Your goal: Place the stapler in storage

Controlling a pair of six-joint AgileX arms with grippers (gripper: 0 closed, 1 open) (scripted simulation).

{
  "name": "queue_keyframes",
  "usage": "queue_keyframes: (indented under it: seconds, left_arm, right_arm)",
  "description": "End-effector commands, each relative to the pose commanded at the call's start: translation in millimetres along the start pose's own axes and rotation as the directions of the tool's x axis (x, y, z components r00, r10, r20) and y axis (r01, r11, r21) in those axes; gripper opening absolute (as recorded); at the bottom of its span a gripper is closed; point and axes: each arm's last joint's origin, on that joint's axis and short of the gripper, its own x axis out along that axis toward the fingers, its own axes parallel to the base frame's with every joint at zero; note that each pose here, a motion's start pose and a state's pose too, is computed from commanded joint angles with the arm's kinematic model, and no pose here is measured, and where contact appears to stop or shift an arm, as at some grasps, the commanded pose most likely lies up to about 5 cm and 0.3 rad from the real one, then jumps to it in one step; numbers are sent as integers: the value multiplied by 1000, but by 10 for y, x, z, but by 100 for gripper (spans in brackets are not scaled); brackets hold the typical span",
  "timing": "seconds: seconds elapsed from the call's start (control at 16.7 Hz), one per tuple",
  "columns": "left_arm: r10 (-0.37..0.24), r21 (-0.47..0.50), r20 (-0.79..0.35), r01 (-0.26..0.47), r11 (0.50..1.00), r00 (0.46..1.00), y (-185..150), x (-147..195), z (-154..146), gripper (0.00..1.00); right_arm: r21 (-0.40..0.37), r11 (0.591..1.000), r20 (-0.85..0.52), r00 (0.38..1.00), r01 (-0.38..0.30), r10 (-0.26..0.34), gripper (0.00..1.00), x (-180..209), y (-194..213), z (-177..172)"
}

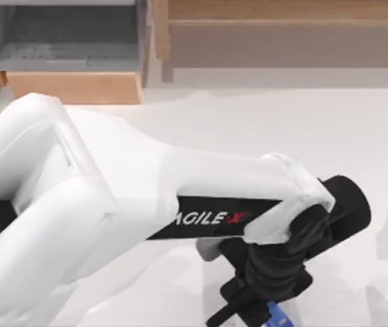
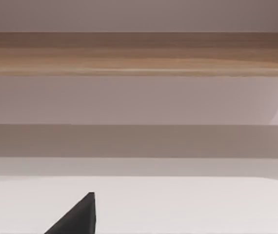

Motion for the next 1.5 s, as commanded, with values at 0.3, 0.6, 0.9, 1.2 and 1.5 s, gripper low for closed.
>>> queue_keyframes:
  seconds: [0.3,0.6,0.9,1.2,1.5]
  left_arm:
    - [-3,-1,0,3,1000,1000,-5,-112,4,0]
    - [-3,-1,0,3,1000,1000,-1,-309,4,0]
    - [-13,2,-1,13,1000,1000,-35,-349,107,0]
    - [-119,20,13,119,993,993,-174,-809,953,0]
    - [-242,75,112,235,969,964,72,-1476,2348,0]
  right_arm:
    - [0,1000,0,1000,0,0,100,0,0,0]
    - [0,1000,0,1000,0,0,100,0,0,0]
    - [0,1000,0,1000,0,0,100,0,0,0]
    - [0,1000,0,1000,0,0,100,0,0,0]
    - [0,1000,0,1000,0,0,100,0,0,0]
